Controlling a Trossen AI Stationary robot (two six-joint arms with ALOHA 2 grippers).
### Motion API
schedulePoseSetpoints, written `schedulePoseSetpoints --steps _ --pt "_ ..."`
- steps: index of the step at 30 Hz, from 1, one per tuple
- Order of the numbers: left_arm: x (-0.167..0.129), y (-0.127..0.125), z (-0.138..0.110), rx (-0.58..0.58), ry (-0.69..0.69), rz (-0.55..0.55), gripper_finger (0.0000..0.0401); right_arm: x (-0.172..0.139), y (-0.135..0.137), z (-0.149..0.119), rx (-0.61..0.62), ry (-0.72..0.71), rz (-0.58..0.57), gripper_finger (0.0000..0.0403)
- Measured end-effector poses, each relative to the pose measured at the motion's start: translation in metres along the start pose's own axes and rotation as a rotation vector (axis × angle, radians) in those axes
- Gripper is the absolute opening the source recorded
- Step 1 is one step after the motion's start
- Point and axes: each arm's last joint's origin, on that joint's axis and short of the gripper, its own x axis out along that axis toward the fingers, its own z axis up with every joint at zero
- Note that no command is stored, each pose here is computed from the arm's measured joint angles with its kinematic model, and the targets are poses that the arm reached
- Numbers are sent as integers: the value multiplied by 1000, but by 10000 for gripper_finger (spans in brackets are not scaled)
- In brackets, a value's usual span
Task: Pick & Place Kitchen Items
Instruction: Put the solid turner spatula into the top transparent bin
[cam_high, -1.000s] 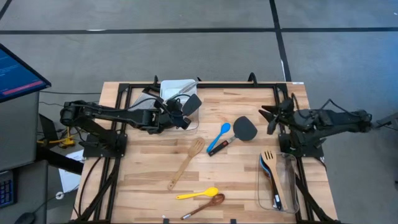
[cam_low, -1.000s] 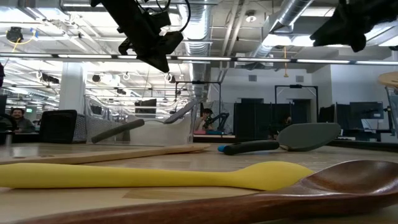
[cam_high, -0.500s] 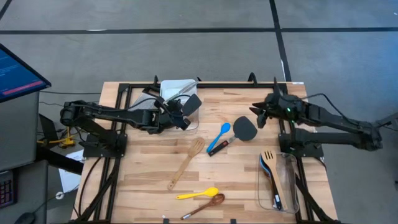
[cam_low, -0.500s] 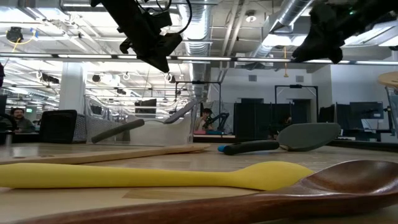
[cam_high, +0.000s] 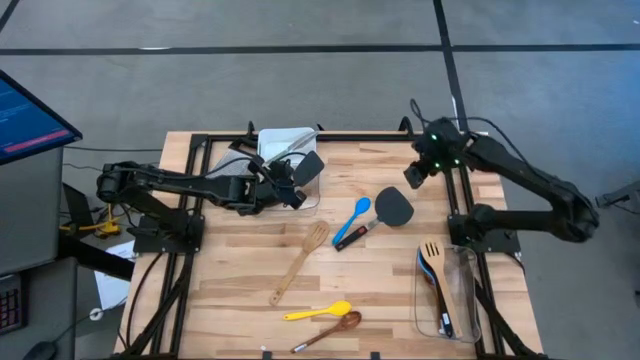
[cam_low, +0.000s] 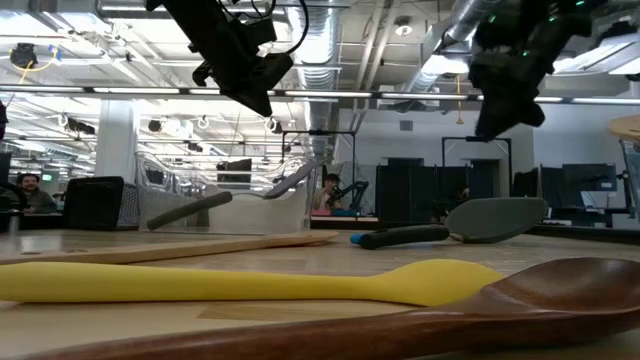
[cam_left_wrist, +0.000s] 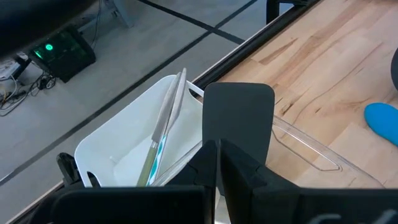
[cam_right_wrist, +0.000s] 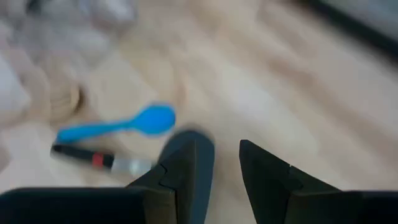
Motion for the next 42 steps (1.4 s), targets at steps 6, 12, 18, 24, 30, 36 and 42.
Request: schedulePoseSetpoints --steps 6,12,18,24,30,36,42 --pt "0 0 0 0 0 0 8 16 -12 12 20 265 76 118" --pt "0 0 0 0 0 0 8 42 -24 17 -35 455 85 118" --pt "0 -1 0 0 15 -36 8 70 -29 18 -92 568 112 118" --pt "0 -2 -1 0 33 -79 8 84 -30 19 -85 587 145 118" --pt "0 -3 -1 0 46 -110 8 85 -30 21 -86 553 156 119" --pt "0 -3 -1 0 46 -111 8 86 -28 22 -102 540 161 145" --pt "1 -3 -7 11 55 -106 8 89 -23 24 -129 519 165 207"
